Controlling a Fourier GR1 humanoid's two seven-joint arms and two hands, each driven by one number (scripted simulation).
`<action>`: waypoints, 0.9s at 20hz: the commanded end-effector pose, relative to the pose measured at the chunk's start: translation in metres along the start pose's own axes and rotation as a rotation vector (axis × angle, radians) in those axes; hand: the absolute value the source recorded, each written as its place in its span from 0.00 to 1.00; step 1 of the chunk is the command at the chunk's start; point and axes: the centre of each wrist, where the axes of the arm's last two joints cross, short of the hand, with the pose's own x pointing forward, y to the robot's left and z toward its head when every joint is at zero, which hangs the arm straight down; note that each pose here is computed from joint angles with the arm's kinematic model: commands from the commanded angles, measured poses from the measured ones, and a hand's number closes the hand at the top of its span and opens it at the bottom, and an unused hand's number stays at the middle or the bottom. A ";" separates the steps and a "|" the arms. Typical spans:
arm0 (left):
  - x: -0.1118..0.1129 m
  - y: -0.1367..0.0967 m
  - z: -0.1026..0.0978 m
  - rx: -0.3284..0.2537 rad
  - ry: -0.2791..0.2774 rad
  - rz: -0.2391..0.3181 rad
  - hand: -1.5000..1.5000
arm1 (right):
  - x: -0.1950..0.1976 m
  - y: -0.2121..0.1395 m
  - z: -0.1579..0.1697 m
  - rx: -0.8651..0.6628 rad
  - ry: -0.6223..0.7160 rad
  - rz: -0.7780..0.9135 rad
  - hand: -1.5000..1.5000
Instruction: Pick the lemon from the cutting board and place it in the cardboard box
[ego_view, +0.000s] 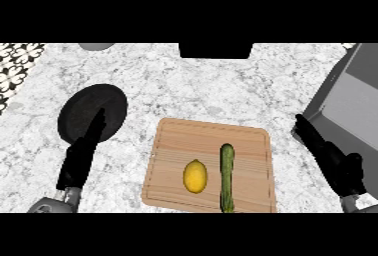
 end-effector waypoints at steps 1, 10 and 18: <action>0.012 0.034 0.009 0.037 0.000 0.035 0.50 | -0.002 0.025 0.002 -0.023 -0.063 -0.038 0.00; 0.022 0.061 0.008 0.066 0.026 0.284 0.50 | 0.061 0.069 0.012 -0.679 -0.468 -0.019 0.00; 0.030 0.092 0.010 0.056 0.011 0.293 0.50 | 0.051 0.145 0.083 -0.448 -0.482 0.233 0.00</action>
